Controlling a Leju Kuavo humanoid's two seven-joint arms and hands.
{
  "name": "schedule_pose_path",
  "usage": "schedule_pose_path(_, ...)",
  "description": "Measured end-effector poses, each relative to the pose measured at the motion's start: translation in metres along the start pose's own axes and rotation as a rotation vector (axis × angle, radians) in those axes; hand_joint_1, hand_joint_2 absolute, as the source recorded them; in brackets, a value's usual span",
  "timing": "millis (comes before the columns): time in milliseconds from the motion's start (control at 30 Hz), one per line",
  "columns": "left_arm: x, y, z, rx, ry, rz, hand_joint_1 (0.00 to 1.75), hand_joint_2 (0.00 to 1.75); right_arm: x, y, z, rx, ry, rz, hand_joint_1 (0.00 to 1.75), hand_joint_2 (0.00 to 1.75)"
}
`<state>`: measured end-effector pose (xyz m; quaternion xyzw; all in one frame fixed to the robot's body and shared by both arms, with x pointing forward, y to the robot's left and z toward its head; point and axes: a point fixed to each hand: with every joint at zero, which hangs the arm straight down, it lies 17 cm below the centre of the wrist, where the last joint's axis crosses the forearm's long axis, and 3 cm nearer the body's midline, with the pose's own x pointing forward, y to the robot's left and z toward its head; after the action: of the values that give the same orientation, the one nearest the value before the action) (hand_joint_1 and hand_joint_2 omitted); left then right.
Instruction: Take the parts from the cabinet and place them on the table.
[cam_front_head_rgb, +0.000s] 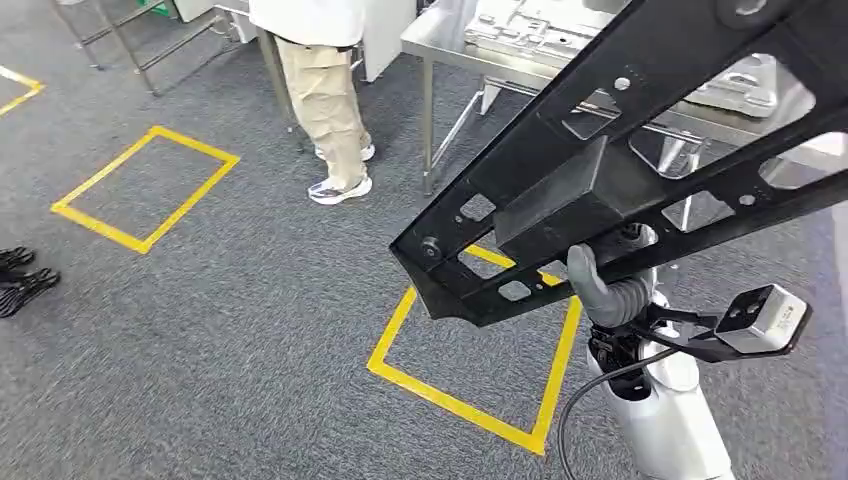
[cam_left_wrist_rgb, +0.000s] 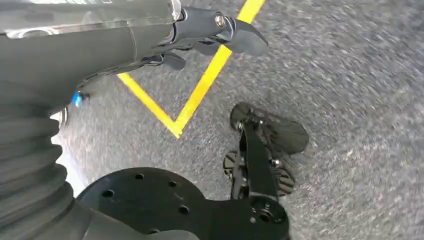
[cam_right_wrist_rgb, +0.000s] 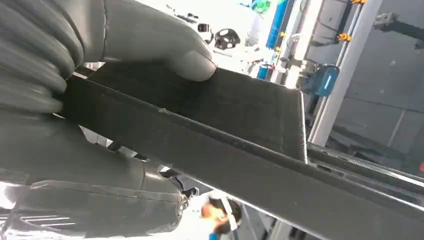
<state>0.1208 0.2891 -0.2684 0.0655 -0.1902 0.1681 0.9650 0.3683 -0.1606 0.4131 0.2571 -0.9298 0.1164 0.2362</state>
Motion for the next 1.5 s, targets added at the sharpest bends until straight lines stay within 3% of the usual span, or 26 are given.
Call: schedule_pose_path(1500,0.001,0.000,0.000,-0.013,-0.009,-0.012,0.00,1.75,-0.008,-0.003,-0.007,0.000,0.012,0.039,1.75,1.75)
